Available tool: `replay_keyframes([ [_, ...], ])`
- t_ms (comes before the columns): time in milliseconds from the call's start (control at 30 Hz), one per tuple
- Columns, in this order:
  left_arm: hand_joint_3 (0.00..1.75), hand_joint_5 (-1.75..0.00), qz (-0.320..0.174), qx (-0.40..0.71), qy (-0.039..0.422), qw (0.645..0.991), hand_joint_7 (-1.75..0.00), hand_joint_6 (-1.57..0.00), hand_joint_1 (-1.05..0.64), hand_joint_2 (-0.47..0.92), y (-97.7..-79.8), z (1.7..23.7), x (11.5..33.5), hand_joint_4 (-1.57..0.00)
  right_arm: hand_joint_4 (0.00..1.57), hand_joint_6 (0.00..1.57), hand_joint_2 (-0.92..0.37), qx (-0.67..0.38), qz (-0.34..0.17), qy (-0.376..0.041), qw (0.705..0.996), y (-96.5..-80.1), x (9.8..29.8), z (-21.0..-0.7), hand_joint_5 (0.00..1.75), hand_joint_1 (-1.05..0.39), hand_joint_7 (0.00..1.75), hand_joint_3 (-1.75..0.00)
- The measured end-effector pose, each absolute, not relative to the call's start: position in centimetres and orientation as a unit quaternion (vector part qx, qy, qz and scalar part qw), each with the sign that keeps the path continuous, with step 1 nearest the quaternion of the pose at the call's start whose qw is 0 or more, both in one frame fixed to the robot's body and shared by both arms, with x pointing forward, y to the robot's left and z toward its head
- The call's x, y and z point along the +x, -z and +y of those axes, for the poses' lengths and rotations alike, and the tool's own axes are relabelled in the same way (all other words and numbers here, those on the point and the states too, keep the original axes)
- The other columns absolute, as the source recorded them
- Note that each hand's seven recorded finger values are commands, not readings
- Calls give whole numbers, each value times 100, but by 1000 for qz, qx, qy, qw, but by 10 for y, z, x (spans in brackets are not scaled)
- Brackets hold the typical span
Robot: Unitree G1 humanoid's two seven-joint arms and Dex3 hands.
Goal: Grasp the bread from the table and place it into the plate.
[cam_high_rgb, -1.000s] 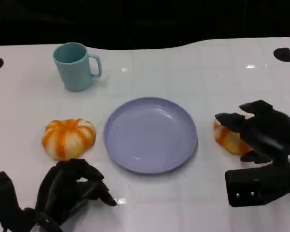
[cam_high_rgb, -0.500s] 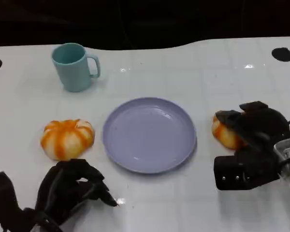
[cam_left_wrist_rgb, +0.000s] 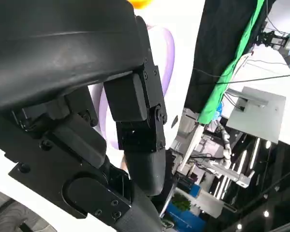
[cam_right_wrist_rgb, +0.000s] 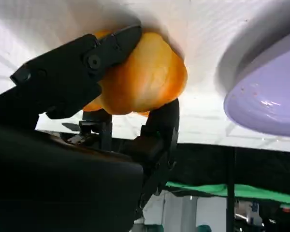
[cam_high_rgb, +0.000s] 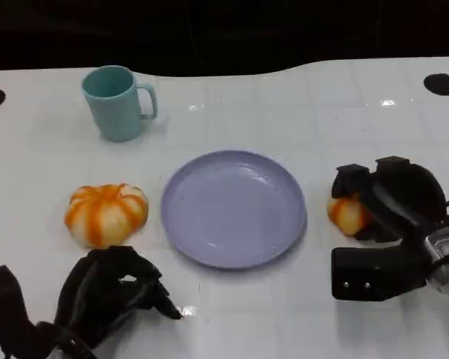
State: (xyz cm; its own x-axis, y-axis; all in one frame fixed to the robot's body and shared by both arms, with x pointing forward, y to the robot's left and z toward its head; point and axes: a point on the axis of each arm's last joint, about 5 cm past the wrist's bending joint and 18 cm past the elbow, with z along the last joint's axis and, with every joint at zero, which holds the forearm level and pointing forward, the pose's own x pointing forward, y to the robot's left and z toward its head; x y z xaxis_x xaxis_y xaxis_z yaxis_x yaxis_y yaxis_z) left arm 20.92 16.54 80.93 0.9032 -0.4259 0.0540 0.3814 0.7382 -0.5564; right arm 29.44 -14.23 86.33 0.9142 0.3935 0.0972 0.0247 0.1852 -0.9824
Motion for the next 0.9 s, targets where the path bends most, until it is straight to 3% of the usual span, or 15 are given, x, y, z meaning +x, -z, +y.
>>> replay_keyframes([
  [33,0,-60,38,-290,217,931,-37,-157,-105,60,-809,165,209,-157,93,84,-70,-622,-176,-116,754,-863,294,-142,175,-18,131,-45],
  [100,0,-60,38,-290,217,931,-37,-157,-105,60,-809,165,209,-157,95,82,-67,-615,-194,-103,757,-864,294,-141,175,-15,143,-50],
  [167,0,-60,38,-290,216,932,-37,-157,-105,60,-809,165,209,-157,97,78,-59,-608,-208,-93,760,-864,295,-141,175,-11,160,-64],
  [233,0,-60,38,-290,216,932,-37,-157,-105,60,-809,166,209,-157,97,76,-51,-600,-222,-88,763,-866,295,-140,175,-11,166,-87],
  [600,0,-61,38,-290,217,932,-38,-157,-105,60,-809,165,209,-157,101,80,-33,-540,-273,-58,794,-883,303,-127,175,-15,164,-132],
  [733,0,-61,39,-290,216,931,-38,-157,-105,60,-809,165,209,-157,100,82,-31,-514,-299,-48,803,-894,309,-120,175,-16,159,-137],
  [900,0,-61,38,-289,217,932,-38,-157,-105,61,-809,165,209,-157,99,78,-29,-476,-333,-63,811,-907,311,-107,175,-11,167,-132],
])
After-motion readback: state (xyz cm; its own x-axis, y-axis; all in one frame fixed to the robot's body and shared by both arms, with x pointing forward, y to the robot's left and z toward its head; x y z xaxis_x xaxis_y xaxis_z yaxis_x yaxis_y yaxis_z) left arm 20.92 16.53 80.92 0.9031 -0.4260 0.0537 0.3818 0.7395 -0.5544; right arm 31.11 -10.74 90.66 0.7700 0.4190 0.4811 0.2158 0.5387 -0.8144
